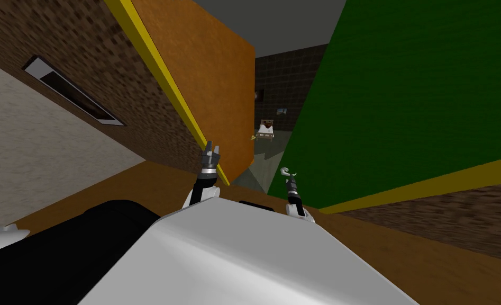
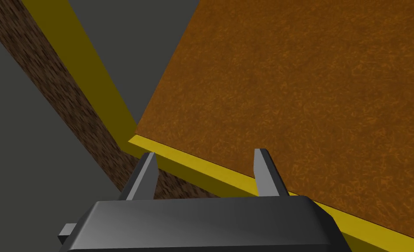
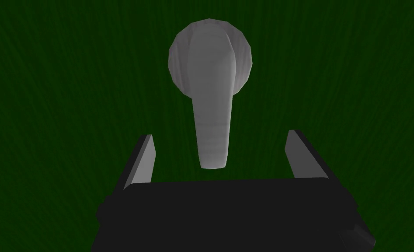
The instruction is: Push the door open
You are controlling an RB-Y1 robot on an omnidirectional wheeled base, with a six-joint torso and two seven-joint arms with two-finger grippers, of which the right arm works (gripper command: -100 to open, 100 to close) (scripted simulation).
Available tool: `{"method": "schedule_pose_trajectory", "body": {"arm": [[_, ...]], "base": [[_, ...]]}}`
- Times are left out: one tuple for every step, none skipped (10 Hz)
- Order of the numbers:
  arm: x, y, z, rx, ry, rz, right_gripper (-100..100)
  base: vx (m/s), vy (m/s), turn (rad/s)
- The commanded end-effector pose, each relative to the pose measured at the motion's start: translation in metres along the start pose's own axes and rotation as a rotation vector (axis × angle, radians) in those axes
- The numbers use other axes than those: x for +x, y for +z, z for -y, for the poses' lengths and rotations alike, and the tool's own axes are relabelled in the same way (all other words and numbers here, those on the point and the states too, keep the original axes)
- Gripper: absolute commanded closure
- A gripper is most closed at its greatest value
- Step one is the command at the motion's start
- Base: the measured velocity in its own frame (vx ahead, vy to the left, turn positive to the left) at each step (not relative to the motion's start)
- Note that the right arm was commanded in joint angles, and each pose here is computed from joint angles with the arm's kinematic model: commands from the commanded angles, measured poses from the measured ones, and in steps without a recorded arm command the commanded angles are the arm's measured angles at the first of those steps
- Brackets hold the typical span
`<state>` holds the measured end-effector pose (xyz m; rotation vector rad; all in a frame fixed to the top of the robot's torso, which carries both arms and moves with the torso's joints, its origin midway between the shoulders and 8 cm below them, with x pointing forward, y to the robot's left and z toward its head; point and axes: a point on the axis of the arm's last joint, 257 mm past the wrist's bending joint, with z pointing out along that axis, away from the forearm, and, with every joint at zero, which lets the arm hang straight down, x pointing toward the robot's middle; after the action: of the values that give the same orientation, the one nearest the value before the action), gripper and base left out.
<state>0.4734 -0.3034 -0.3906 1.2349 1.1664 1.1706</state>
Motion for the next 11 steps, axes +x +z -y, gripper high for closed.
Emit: {"method": "schedule_pose_trajectory", "body": {"arm": [[-0.0010,0.0002,0.0006,0.001,0.000,0.005,-100],[-0.0013,0.0003,0.0008,0.002,0.000,0.007,-100],[-0.0011,0.0004,0.0006,0.001,0.000,0.005,-100],[-0.0011,0.0004,0.0006,0.001,0.000,0.005,100],[-0.0011,0.0004,0.0006,0.001,0.000,0.005,100],[-0.0011,0.0004,0.0006,0.001,0.000,0.005,100],[-0.0011,0.0004,0.0006,0.001,0.000,0.005,100],[-0.0011,0.0004,0.0006,0.001,0.000,0.005,100],[-0.0011,0.0004,0.0006,0.001,0.000,0.005,100],[-0.0057,0.0040,-0.0035,-0.007,-0.004,0.020,100],[-0.0075,0.0044,-0.0040,-0.009,-0.006,0.028,100]], "base": [[0.199,-0.031,0.032],[0.210,-0.014,0.020],[0.092,-0.005,0.005],[-0.013,-0.001,-0.003],[-0.030,-0.003,0.000],[-0.017,-0.005,0.017],[0.000,0.000,0.000],[0.000,0.000,0.000],[0.000,0.000,0.000],[0.113,0.007,-0.046],[0.161,0.013,-0.055]]}}
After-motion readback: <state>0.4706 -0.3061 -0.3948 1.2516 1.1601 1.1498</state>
